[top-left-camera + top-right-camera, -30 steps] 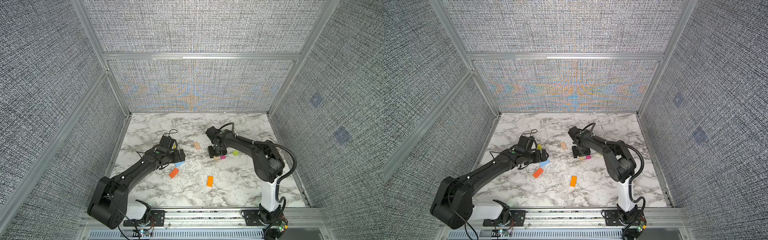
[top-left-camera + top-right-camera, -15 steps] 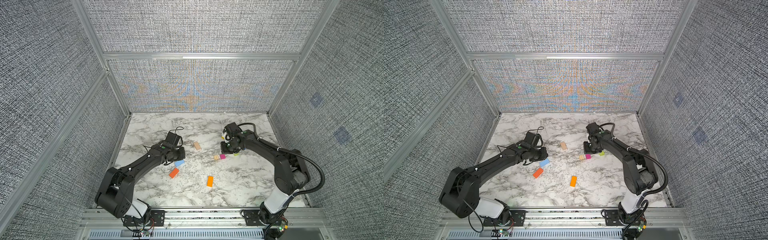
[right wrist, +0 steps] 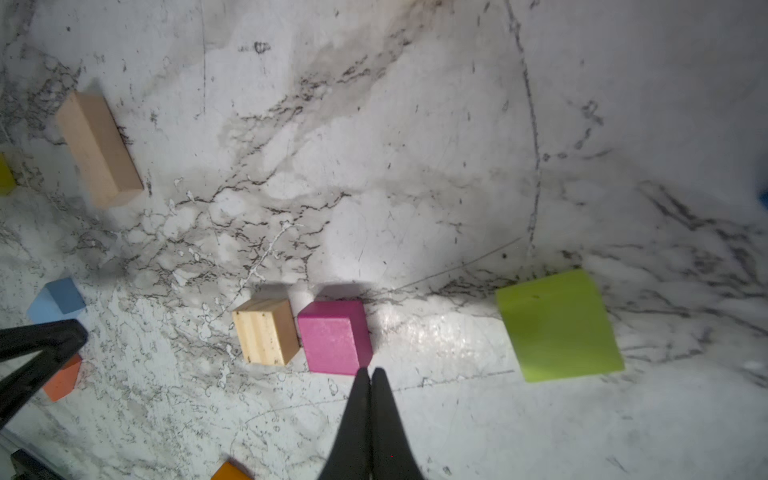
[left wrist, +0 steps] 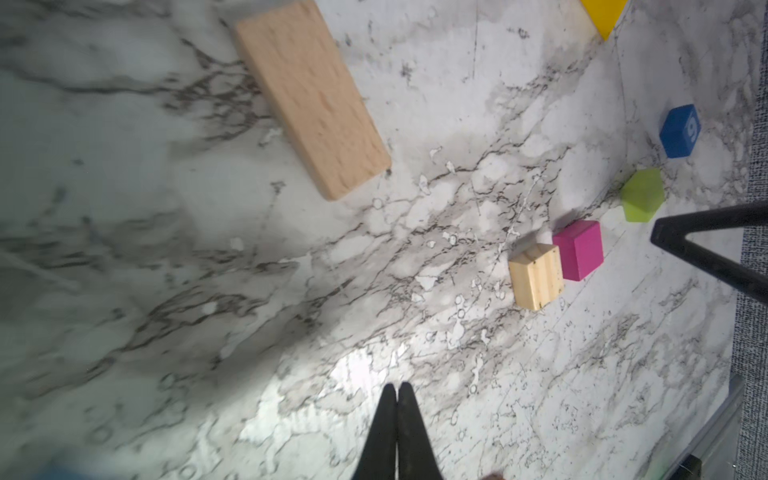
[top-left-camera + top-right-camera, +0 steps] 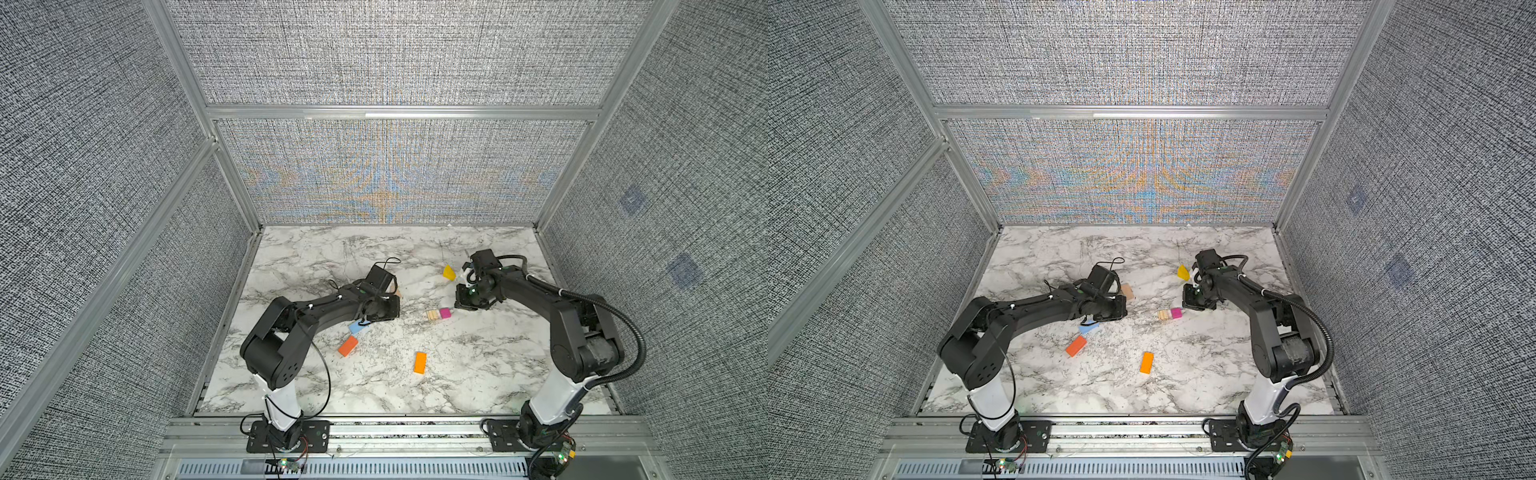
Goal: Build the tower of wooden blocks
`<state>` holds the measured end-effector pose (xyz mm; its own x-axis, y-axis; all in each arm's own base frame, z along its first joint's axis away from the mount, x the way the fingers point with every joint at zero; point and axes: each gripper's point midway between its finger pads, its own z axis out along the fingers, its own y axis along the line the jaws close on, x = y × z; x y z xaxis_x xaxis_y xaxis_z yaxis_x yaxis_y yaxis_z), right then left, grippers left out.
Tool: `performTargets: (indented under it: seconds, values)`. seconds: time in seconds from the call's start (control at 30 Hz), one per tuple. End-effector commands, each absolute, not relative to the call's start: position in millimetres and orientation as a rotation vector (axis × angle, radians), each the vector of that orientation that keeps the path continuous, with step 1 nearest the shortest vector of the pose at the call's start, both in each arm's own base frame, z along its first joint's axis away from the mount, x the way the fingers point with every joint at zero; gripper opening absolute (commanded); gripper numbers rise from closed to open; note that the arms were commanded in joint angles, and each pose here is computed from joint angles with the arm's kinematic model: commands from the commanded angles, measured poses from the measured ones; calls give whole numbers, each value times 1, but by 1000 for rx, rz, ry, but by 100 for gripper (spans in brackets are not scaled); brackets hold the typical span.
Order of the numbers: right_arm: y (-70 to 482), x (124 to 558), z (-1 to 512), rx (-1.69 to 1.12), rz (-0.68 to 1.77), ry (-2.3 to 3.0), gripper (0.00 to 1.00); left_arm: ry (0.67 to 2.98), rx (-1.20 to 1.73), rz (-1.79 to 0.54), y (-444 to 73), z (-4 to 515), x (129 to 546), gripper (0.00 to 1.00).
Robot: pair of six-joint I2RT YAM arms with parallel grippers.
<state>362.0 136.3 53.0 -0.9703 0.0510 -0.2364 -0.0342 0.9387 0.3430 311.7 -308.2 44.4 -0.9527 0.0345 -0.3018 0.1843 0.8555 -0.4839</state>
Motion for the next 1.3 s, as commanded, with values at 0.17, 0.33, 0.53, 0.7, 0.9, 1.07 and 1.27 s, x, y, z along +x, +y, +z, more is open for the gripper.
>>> performTargets:
  seconds: [0.17,0.33,0.53,0.7,0.9,1.07,1.27]
  values:
    - [140,363,40,-2,537,2874,0,2702,174,-860,-340,43,314,0]
    - [140,362,32,6,537,2899,0,2695,173,-881,-351,38,314,0]
    - [140,361,26,7,532,2913,0,2708,187,-899,-366,29,313,0]
    - [140,360,22,13,535,2926,0,2723,206,-898,-375,21,313,0]
    - [142,359,19,9,546,2930,0,2726,218,-914,-383,19,312,0]
    - [144,359,19,5,557,2930,0,2734,226,-908,-387,15,310,0]
    - [150,358,20,-19,577,2928,0,2737,236,-910,-393,14,308,0]
